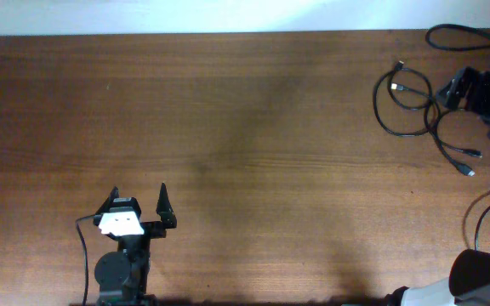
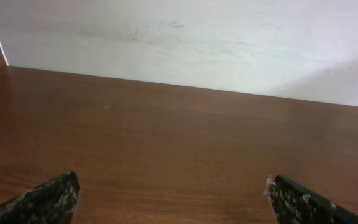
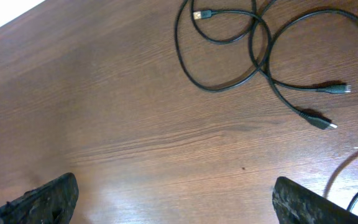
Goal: Untangle cables
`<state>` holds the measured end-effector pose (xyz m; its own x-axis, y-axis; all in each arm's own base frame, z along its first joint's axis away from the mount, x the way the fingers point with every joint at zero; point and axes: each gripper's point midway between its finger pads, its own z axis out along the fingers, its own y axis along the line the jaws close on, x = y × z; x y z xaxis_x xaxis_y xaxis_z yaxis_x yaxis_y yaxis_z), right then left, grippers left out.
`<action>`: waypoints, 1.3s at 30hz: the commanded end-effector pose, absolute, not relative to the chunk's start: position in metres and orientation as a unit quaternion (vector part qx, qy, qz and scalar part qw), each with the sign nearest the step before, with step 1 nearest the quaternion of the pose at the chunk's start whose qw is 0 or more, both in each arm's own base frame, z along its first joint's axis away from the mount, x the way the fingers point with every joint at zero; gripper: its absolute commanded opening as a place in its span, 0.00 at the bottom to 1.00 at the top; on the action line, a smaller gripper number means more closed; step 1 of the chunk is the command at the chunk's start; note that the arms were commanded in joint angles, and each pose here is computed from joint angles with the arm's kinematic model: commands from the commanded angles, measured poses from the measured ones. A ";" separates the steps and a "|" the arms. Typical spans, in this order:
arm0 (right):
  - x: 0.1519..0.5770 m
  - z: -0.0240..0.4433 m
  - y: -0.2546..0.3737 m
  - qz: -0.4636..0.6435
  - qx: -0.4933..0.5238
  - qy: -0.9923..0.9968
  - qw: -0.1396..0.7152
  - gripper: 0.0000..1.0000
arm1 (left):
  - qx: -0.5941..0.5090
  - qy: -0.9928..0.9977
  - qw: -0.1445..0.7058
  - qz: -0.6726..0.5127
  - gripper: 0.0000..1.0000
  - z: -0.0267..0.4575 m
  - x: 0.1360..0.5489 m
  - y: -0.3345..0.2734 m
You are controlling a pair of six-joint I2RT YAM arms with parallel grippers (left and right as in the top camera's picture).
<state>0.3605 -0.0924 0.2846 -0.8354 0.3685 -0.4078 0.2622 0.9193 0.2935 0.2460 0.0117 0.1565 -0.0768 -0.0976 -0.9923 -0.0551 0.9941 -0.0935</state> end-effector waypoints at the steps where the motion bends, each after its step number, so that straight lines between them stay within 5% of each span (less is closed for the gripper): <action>1: 0.356 0.312 -0.094 0.087 0.156 0.942 0.285 0.99 | -0.048 0.733 0.678 -0.005 0.99 0.156 0.246 0.013; 7: 0.360 0.341 -0.057 0.072 0.077 0.896 0.432 0.99 | -0.048 0.733 0.678 -0.005 0.99 0.156 0.246 0.013; 22: 0.281 0.242 -0.008 0.054 -0.006 0.708 0.704 0.99 | -0.048 0.733 0.678 -0.005 0.99 0.156 0.246 0.013; 28: 0.260 0.205 -0.005 0.079 0.019 0.667 0.740 0.99 | -0.048 0.733 0.678 -0.005 0.99 0.156 0.246 0.013; 39: 0.247 0.153 -0.002 0.042 0.056 0.737 0.673 0.99 | -0.048 0.733 0.678 -0.005 0.99 0.156 0.246 0.013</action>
